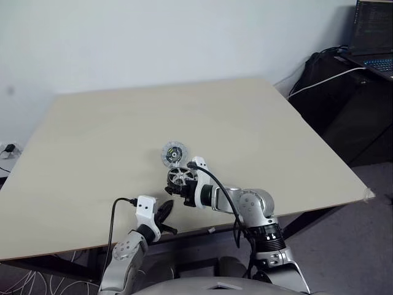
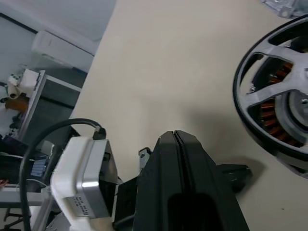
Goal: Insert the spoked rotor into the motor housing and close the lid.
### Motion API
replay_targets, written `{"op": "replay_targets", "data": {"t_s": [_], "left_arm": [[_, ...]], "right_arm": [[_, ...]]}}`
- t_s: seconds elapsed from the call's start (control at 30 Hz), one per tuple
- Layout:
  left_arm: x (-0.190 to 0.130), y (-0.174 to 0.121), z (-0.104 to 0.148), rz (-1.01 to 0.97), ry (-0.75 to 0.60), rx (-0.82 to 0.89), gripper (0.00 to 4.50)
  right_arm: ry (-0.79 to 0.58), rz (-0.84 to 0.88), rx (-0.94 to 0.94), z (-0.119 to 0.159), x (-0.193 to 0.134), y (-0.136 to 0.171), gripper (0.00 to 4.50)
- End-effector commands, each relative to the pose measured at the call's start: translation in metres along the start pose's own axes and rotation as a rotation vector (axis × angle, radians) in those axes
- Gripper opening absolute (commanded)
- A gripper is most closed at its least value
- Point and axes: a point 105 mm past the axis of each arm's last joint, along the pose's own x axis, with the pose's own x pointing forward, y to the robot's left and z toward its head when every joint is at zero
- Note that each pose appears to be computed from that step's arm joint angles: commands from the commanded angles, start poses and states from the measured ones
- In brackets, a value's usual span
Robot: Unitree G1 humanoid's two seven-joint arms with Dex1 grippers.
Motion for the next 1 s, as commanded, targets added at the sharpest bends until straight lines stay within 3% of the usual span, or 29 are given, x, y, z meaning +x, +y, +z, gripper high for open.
{"op": "replay_targets", "data": {"t_s": [0.03,0.7,0.8,1.0], "left_arm": [[0.002,-0.001,0.016,-0.005,-0.057,0.019,0.0],[0.002,-0.001,0.018,-0.002,-0.061,0.023,0.0],[0.002,-0.001,0.018,-0.002,-0.062,0.022,0.0],[0.003,-0.001,0.019,-0.002,-0.064,0.023,0.0]], "right_arm": [[-0.032,-0.014,-0.034,0.009,0.001,0.0,0.03],[-0.095,-0.138,-0.098,0.019,0.004,-0.017,0.03],[-0.102,-0.101,-0.092,0.02,0.003,-0.012,0.03],[-0.198,0.165,-0.124,0.033,-0.012,0.027,0.03]]}}
